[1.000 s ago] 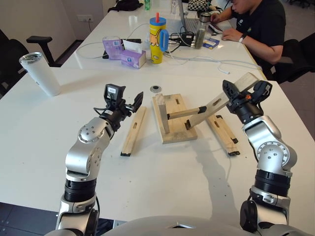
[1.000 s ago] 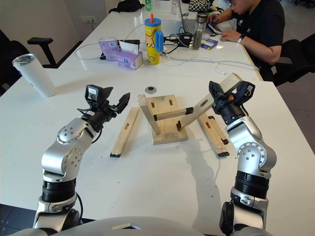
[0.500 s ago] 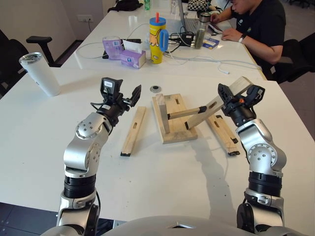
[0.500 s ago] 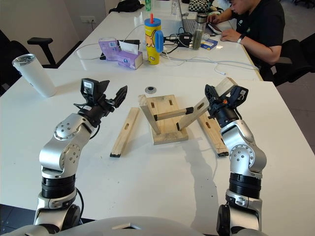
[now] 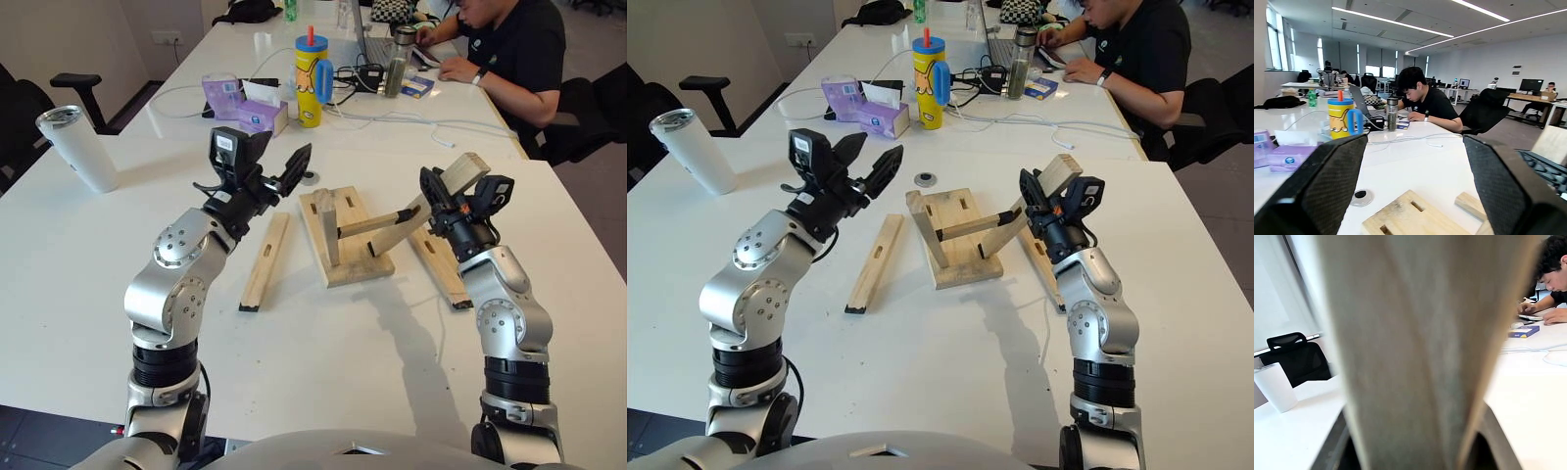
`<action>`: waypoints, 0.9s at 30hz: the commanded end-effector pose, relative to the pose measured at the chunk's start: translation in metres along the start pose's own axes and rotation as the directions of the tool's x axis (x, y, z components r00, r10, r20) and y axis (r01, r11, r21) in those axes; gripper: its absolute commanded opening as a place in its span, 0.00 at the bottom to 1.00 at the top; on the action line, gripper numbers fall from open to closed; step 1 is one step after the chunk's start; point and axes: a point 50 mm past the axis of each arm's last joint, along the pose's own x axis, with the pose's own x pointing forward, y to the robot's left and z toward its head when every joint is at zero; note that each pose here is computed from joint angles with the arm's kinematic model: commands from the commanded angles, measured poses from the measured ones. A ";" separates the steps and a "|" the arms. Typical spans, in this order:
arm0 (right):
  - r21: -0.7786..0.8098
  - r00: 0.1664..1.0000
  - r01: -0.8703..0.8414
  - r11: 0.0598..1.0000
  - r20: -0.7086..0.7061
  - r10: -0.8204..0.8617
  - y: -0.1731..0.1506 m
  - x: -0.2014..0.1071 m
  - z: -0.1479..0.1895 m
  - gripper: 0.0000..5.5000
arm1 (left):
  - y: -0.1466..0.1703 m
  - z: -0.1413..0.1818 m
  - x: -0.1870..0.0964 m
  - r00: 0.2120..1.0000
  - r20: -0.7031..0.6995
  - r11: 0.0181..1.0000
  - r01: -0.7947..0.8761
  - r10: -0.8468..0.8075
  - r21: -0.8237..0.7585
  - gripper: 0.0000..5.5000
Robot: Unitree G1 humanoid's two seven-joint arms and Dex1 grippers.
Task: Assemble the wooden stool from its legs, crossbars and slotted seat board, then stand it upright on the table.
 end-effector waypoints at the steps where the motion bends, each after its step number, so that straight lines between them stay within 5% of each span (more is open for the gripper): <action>1: -0.059 0.993 0.019 0.998 -0.118 -0.026 -0.003 -0.008 -0.022 0.18 | -0.008 -0.001 -0.002 0.997 -0.018 0.997 0.071 -0.072 -0.022 0.66; 12: -0.185 0.983 -0.076 0.980 -0.177 0.042 0.006 -0.007 -0.030 0.18 | -0.010 -0.020 0.001 0.995 -0.078 0.997 0.067 -0.070 -0.037 0.66; 27: -0.320 0.763 -0.239 0.917 -0.646 -0.026 -0.015 -0.055 -0.106 0.20 | -0.014 0.000 0.031 0.997 0.041 0.997 0.064 -0.063 -0.044 0.66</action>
